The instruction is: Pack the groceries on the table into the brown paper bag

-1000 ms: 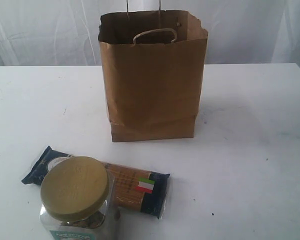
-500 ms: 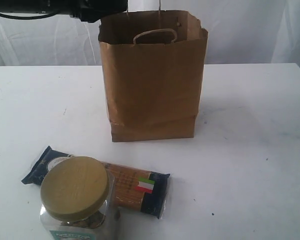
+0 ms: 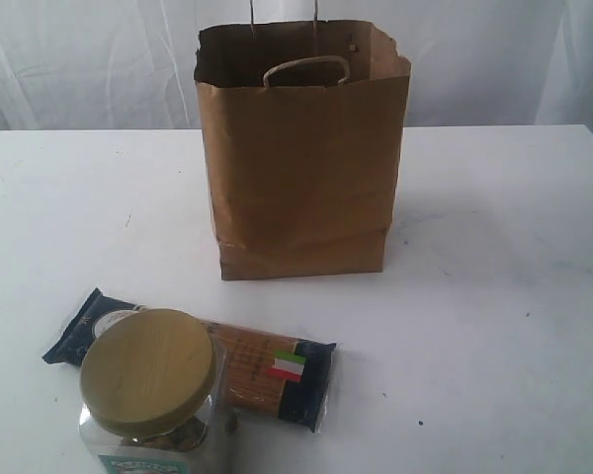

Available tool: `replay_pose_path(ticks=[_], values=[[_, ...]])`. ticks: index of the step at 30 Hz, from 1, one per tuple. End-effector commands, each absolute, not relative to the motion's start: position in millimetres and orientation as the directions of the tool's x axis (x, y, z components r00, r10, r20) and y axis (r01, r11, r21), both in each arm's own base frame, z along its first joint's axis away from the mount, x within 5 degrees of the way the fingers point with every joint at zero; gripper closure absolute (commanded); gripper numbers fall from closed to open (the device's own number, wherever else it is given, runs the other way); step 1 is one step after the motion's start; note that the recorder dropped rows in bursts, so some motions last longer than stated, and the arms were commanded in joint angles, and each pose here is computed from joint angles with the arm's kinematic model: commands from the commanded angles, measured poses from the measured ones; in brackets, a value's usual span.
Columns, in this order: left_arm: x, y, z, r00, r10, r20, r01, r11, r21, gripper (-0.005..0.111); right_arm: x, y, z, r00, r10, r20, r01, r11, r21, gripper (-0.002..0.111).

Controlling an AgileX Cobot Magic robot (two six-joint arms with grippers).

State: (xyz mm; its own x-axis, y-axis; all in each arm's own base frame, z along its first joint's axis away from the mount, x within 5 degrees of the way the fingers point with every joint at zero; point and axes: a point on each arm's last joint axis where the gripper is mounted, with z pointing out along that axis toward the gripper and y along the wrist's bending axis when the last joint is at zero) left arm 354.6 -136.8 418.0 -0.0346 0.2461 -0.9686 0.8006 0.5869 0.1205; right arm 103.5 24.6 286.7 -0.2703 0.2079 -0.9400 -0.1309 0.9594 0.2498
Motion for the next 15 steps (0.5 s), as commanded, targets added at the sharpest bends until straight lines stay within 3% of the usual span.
replay_pose_path(ticks=[1, 5, 8, 12, 15], values=[[340.2, -120.8, 429.0, -0.180, 0.298, -0.938, 0.700, 0.709, 0.091, 0.107, 103.9, 23.9, 283.6, -0.279, 0.206, -0.938, -0.120, 0.961, 0.247, 0.108], [345.2, -90.1, 413.8, -0.409, 0.278, -0.869, 0.512, 0.858, 0.033, 0.107, 103.8, 23.5, 283.2, -0.282, 0.205, -0.937, -0.115, 0.962, 0.246, 0.108], [350.8, -59.2, 390.0, -0.563, 0.137, -0.815, 0.324, 0.944, -0.065, 0.107, 103.7, 22.0, 281.8, -0.293, 0.203, -0.934, -0.097, 0.966, 0.241, 0.108], [336.5, -26.7, 361.5, -0.600, 0.054, -0.798, 0.201, 0.976, -0.085, 0.107, 103.3, 18.7, 278.8, -0.317, 0.198, -0.928, -0.057, 0.972, 0.227, 0.108], [308.8, -10.1, 348.6, -0.544, 0.007, -0.839, 0.120, 0.990, -0.070, 0.107, 102.2, 16.1, 274.7, -0.354, 0.211, -0.911, -0.016, 0.973, 0.231, 0.108]])
